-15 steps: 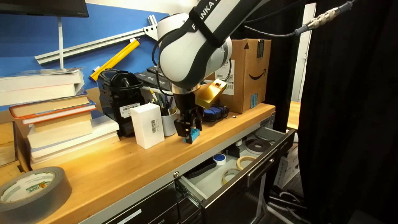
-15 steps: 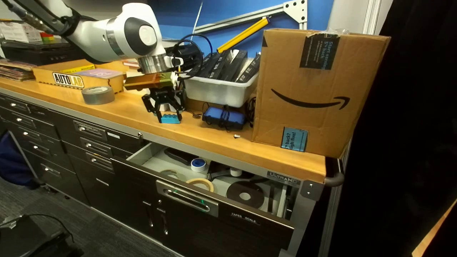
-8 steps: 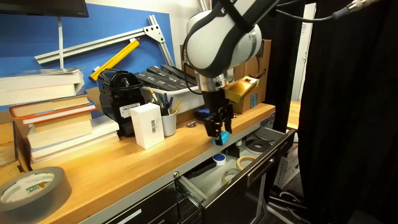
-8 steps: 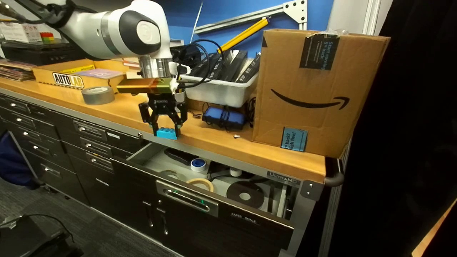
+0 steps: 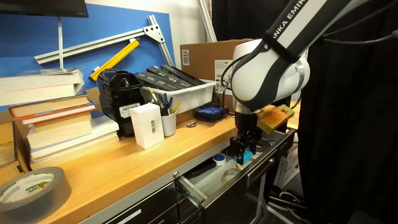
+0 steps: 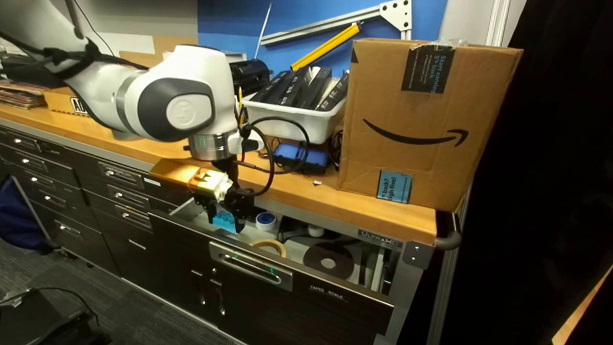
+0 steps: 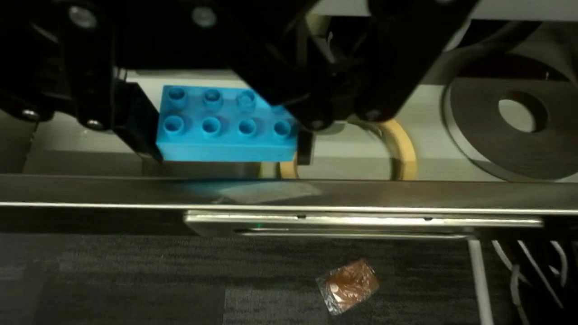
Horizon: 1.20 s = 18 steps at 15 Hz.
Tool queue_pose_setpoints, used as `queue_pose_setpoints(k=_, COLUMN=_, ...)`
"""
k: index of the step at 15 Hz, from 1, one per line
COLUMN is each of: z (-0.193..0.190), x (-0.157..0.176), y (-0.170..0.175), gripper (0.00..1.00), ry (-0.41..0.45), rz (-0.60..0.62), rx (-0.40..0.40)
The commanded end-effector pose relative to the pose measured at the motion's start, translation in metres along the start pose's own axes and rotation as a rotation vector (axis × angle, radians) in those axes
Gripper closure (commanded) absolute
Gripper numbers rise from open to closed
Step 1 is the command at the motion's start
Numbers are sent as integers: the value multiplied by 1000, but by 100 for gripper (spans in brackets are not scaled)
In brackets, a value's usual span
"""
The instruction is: Put the blue object inside the drawer and close it
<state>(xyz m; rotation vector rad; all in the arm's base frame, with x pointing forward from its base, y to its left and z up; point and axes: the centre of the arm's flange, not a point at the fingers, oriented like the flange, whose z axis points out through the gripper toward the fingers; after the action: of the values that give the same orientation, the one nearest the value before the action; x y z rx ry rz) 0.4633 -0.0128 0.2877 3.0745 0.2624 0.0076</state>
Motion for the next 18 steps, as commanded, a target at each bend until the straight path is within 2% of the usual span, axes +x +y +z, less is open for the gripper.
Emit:
queue_pose_setpoints(k=1, z=15, x=1, y=-4, gripper=53, ry=117, rz=97, rx=9)
queue_pose_setpoints(k=2, z=17, x=3, y=-4, gripper=53, ry=132, rz=111, rx=4)
queue_pose_setpoints(k=3, z=17, x=3, y=-4, gripper=14, ry=137, rz=120, rx=-1)
queue_pose_setpoints(k=5, z=13, x=-2, y=-2, gripper=2, ry=107, rz=112, rx=-27)
queue_pose_setpoints(k=8, z=-10, x=-15, y=15, gripper=0, ry=70, rz=88, rx=-57)
queue_pose_setpoints(k=9, z=-17, x=-21, y=23, gripper=0, ry=35, rz=69, rx=-51)
queue_pose_setpoints(k=11, z=-18, x=-33, y=39, gripper=0, ry=-121, rz=16, rx=-40)
queue_pose_setpoints(k=14, z=16, x=-50, y=43, gripper=0, ry=-307, rz=-42, rx=-19)
queue_pose_setpoints(k=16, z=41, x=-58, y=36, gripper=0, ry=-378, rz=-65, rx=-31)
queue_pose_setpoints(k=18, z=66, x=-65, y=27, gripper=0, ry=-414, rz=-80, rx=-61)
